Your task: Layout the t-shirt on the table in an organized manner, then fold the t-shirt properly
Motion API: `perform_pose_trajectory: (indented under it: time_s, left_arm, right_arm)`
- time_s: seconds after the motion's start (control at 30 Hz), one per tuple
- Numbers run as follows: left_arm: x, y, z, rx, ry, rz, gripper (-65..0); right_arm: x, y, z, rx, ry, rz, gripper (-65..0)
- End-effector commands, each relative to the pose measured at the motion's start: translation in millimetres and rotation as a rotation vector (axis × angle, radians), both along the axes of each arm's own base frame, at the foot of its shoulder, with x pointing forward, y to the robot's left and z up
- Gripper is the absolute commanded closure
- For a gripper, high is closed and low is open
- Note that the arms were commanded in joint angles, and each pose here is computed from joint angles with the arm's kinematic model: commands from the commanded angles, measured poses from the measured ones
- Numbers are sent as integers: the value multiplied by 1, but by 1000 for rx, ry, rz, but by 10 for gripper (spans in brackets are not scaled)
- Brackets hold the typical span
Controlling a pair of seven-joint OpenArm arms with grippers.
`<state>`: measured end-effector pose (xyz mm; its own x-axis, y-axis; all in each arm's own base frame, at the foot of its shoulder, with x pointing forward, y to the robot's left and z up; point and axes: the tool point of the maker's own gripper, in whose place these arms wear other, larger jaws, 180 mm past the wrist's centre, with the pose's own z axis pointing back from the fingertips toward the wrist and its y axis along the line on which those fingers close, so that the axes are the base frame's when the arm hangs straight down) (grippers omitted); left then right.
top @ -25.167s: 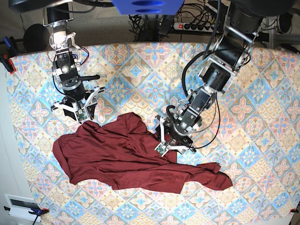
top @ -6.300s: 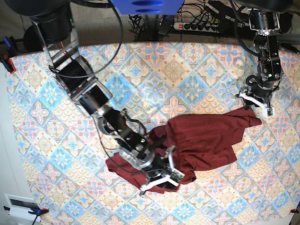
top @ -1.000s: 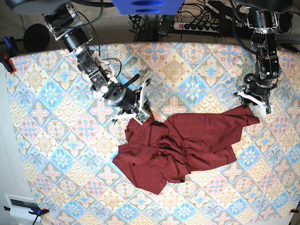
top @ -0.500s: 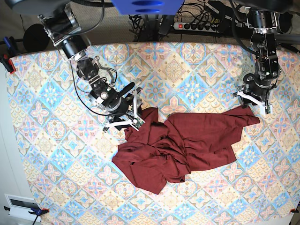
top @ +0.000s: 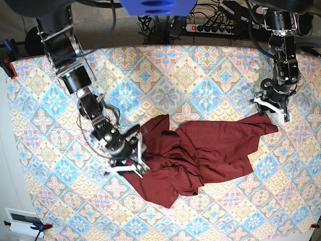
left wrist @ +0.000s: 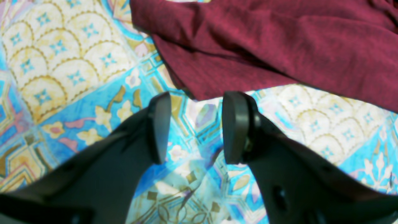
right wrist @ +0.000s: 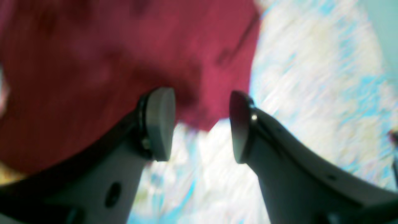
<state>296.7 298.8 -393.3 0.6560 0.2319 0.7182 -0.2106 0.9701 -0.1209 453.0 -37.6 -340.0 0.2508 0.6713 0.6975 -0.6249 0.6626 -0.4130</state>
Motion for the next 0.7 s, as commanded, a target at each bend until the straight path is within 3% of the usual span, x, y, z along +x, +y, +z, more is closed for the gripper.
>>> perform_pose_trajectory:
  time_s: [0.0, 0.2, 0.4, 0.53, 0.63, 0.67]
  left_arm:
    - [9, 5, 14, 21, -45, -5, -270]
    - [10, 5, 15, 21, -48, -5, -270]
    - [10, 5, 16, 21, -50, -5, -270]
    - [10, 5, 16, 21, -50, -5, -270]
    - [10, 5, 15, 19, -50, -4, -270]
    - [10, 5, 15, 19, -50, -4, -270]
  right_arm:
    - [10, 7, 16, 33, -39, 10, -274]
    - [12, 30, -3, 88, 2, 22, -276]
    - [21, 22, -15, 90, 15, 8, -262]
    - [28, 20, -8, 93, 2, 7, -132]
    - [19, 35, -2, 106, 9, 88, 0]
    - [18, 44, 10, 118, -16, 126, -1]
